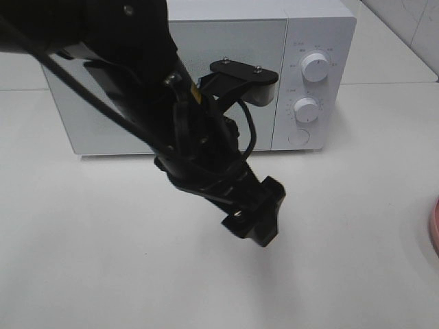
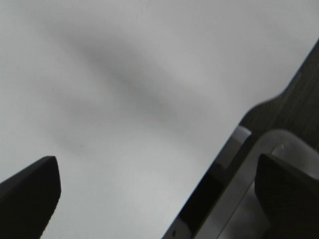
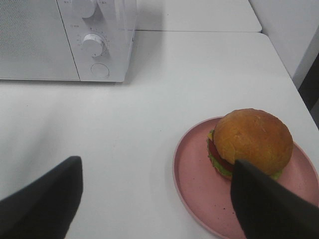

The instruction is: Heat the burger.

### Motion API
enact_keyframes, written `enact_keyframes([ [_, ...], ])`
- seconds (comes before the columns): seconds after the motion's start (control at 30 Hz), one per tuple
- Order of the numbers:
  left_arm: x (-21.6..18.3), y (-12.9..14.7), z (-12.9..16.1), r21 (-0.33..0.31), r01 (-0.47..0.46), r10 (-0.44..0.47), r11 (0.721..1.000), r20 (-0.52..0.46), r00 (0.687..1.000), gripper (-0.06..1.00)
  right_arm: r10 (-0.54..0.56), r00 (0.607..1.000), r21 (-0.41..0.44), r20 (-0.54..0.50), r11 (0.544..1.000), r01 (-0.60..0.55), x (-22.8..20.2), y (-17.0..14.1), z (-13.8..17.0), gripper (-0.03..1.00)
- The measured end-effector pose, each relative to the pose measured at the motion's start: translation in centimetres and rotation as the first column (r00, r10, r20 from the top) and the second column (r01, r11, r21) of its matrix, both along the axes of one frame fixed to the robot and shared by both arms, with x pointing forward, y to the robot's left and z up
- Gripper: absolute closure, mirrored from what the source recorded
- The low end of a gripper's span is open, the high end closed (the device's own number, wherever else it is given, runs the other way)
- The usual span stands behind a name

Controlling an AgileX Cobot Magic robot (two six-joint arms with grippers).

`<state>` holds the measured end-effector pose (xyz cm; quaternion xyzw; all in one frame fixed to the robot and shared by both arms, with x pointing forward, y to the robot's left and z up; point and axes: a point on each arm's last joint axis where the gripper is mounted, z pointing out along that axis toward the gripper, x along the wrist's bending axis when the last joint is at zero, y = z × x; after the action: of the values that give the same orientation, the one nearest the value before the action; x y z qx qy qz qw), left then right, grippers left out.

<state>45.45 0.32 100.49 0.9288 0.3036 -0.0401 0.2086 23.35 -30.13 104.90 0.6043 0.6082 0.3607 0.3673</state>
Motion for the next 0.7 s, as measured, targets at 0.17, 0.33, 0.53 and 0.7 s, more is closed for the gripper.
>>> enact_keyframes([
  [0.17, -0.6, 1.6, 1.4, 0.083, 0.020, -0.019, 0.996, -0.017, 1.000, -0.04, 0.000, 1.000, 0.000, 0.000, 1.000, 0.000, 0.0, 0.0, 0.0, 0.23],
  [0.33, 2.4, 6.1, 2.4, 0.147, -0.130, 0.142, 0.981, -0.070, 0.987, -0.04, 0.000, 1.000, 0.000, 0.000, 1.000, 0.000, 0.0, 0.0, 0.0, 0.23],
  [0.53, 4.7, 9.9, 2.3, 0.210, -0.231, 0.260, 0.950, -0.127, 0.957, -0.04, 0.000, 1.000, 0.000, 0.000, 1.000, 0.000, 0.0, 0.0, 0.0, 0.23],
  [0.7, 7.5, 16.4, 3.1, 0.230, -0.415, 0.453, 0.880, -0.150, 0.879, -0.04, 0.000, 1.000, 0.000, 0.000, 1.000, 0.000, 0.0, 0.0, 0.0, 0.23],
])
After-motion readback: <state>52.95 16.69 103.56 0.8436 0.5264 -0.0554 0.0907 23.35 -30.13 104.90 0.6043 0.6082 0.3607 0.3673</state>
